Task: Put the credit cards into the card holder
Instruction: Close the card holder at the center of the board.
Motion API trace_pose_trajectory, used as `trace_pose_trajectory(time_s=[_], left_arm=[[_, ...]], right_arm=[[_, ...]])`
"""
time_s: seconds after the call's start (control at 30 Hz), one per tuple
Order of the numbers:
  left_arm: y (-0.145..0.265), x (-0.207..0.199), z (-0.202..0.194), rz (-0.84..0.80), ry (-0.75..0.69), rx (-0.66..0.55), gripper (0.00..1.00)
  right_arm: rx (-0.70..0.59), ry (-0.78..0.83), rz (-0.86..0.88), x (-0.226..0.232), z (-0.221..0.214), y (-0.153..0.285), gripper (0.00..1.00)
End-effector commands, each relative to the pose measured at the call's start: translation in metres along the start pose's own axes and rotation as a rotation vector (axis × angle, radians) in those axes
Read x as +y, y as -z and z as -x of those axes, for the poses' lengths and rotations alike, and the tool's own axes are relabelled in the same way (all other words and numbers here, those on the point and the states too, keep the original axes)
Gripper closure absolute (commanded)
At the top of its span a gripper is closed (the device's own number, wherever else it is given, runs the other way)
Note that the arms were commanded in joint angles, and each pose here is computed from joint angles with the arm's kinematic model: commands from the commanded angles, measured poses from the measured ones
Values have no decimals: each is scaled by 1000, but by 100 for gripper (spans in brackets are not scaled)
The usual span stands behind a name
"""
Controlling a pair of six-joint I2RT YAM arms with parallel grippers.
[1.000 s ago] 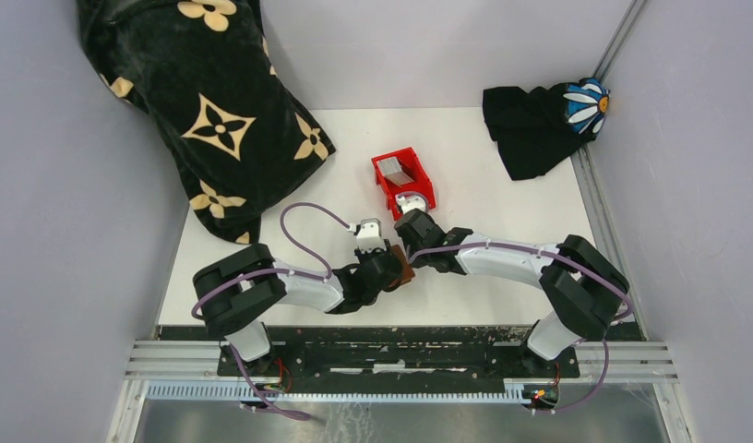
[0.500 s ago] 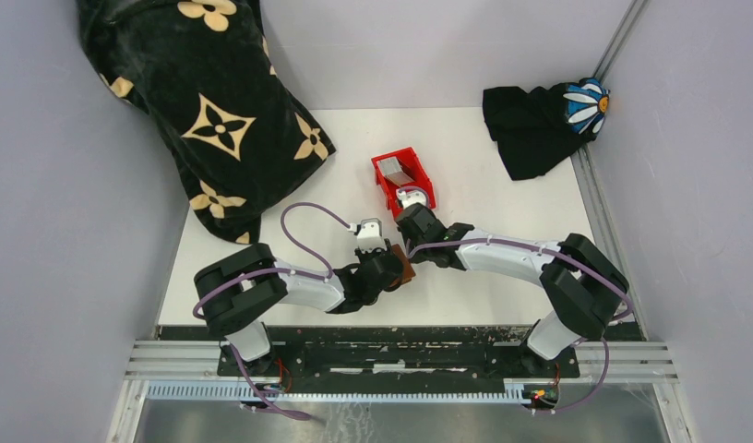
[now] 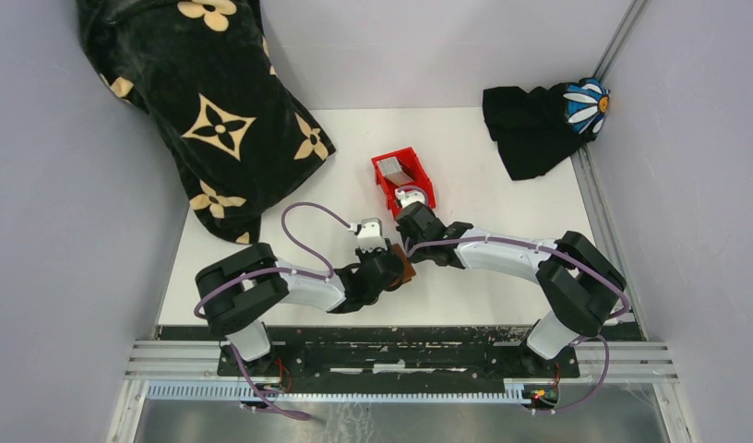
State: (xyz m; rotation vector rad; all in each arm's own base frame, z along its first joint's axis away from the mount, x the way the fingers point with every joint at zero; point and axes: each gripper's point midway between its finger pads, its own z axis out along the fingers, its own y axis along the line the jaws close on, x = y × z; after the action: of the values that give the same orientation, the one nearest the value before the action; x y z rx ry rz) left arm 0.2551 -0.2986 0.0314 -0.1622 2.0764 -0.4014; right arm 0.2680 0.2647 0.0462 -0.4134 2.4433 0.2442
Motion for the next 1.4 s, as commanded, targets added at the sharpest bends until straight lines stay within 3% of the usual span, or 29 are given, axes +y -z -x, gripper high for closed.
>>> trace_pose_trajectory(time_s=[0.0,0.47,1.03,1.37], left_arm=[[-6,32,-18,98,-119,45,64],[-13,32,-3,93,-116,-1,65],[18,22,61,74,-55,-121,57],[34,66,44,147,-17,-94,59]], right_arm=[[-86,-16,57,11,28,9,87],[-62,-20,143,28,21,6,91],[-49,-13,123,32,13,-9,93],[-61,-4,112,32,17,-5,93]])
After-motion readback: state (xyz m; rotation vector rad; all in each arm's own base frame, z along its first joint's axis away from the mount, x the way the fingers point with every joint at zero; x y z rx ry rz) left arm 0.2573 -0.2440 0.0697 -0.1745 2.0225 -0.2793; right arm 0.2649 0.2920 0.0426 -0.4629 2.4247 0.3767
